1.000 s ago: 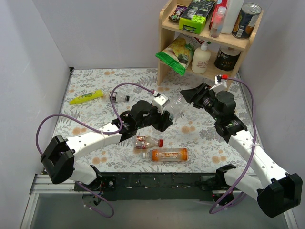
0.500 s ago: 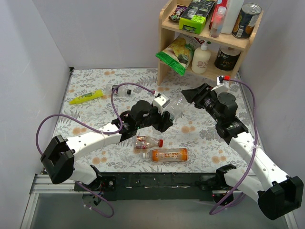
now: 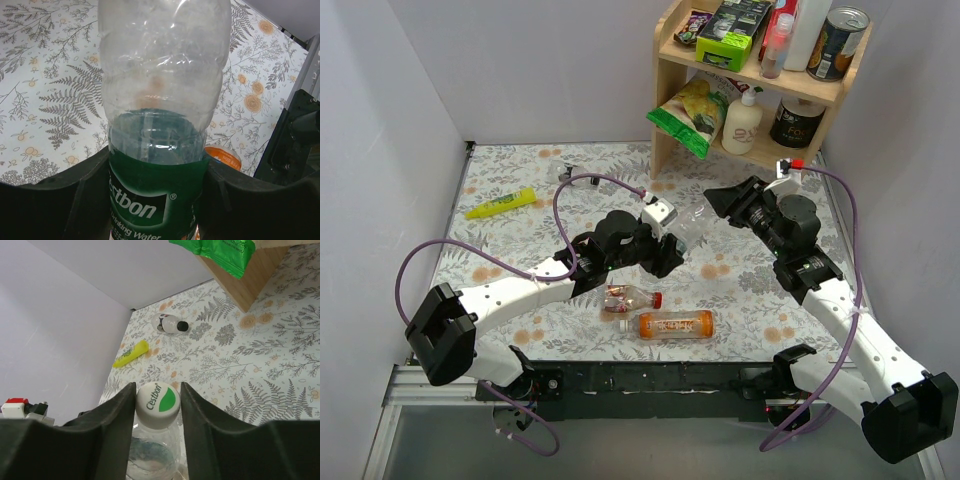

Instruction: Unscrew the bottle caps

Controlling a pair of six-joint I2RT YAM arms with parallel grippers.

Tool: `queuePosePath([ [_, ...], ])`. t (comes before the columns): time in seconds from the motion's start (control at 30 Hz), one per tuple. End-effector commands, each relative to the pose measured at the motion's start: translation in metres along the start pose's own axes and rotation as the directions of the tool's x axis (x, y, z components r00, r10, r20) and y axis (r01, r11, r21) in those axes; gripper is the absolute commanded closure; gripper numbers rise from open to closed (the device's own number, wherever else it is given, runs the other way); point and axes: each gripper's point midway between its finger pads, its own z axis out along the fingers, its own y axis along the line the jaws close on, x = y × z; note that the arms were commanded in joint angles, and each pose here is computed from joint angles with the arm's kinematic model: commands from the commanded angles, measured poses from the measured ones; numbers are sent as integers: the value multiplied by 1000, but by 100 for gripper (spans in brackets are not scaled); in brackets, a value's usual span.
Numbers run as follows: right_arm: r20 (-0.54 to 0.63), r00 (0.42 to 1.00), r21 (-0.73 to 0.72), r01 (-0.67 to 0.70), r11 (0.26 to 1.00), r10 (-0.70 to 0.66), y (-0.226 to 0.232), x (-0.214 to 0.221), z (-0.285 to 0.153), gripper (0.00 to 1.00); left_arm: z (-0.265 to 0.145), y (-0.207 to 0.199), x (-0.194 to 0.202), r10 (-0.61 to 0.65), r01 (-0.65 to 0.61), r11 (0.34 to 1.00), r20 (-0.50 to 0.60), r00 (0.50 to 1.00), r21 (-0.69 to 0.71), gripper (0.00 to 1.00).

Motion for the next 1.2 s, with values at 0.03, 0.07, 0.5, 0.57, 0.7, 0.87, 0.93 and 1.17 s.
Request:
queuePosePath([
  [0.03, 39, 999, -56, 15, 998, -13, 15, -11, 1, 68, -7, -10, -23, 10, -13, 999, 69, 998, 35, 49],
  [0.07, 41, 999, -65, 25, 998, -23, 16, -11, 1, 74, -7, -11, -23, 9, -13, 999, 71, 997, 45, 50],
  [0.5, 22, 971, -492, 219, 842, -239, 80, -15, -24, 99, -59, -67, -58, -65, -33, 843, 163, 985, 538, 50],
  [0.57, 16, 957, -591, 244, 769, -291, 98, -11, -34, 99, -74, -74, -60, -62, -54, 776, 162, 985, 628, 50],
  [0.7, 10, 927, -727, 264, 634, -374, 116, 2, -52, 99, -96, -84, -60, -60, -65, 656, 137, 989, 752, 50],
  [0.87, 28, 894, -780, 299, 550, -447, 121, 10, -67, 99, -106, -91, -55, -33, -64, 584, 103, 994, 809, 50],
  [0.93, 29, 885, -784, 308, 539, -464, 122, 12, -70, 99, -108, -93, -55, -29, -72, 567, 107, 994, 821, 50],
  [1.17, 48, 874, -738, 358, 572, -484, 118, 6, -65, 99, -98, -87, -54, -65, -31, 603, 88, 994, 797, 50],
])
